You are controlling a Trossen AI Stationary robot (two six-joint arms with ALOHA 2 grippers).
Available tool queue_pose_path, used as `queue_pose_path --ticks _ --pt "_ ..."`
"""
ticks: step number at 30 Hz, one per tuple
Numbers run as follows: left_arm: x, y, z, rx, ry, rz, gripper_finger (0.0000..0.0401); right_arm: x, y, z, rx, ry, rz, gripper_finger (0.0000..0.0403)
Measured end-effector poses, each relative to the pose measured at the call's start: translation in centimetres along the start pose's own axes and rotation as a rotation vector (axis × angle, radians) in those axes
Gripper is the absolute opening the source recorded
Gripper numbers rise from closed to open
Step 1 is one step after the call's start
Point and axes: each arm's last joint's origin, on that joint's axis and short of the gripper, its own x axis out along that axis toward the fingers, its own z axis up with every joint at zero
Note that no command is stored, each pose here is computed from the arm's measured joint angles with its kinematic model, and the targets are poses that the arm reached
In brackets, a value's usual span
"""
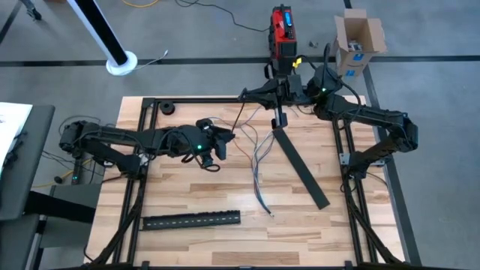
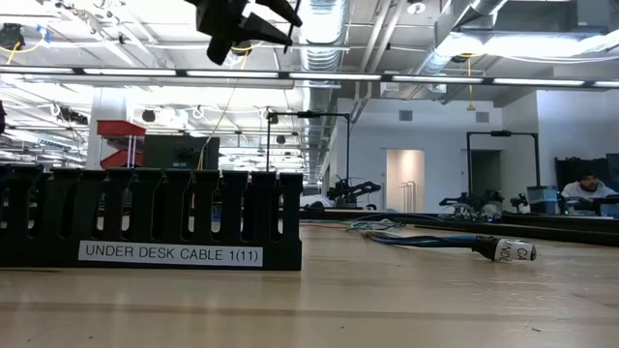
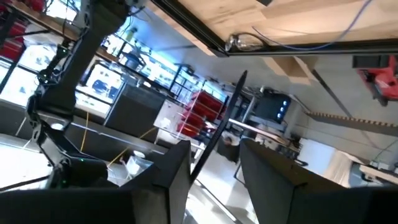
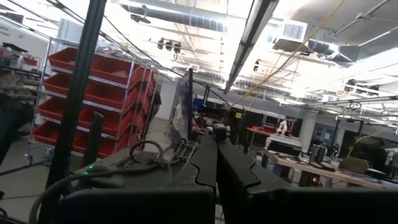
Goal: Ziptie cables
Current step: Wrap the cable wires with the black zip tie
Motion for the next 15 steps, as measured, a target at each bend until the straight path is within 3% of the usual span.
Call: queue_pose_path --ticks 10,15 --pt "0.89 -0.38 -0.32 0.017 -0.038 0.069 0.0127 0.14 0.29 0.07 0.002 -0.006 0.009 0.0000" --pt "0.95 -0.12 -0.85 -0.041 0.032 0.072 0.0078 0.13 0.27 0.13 -0.002 -0.012 0.007 0.0000"
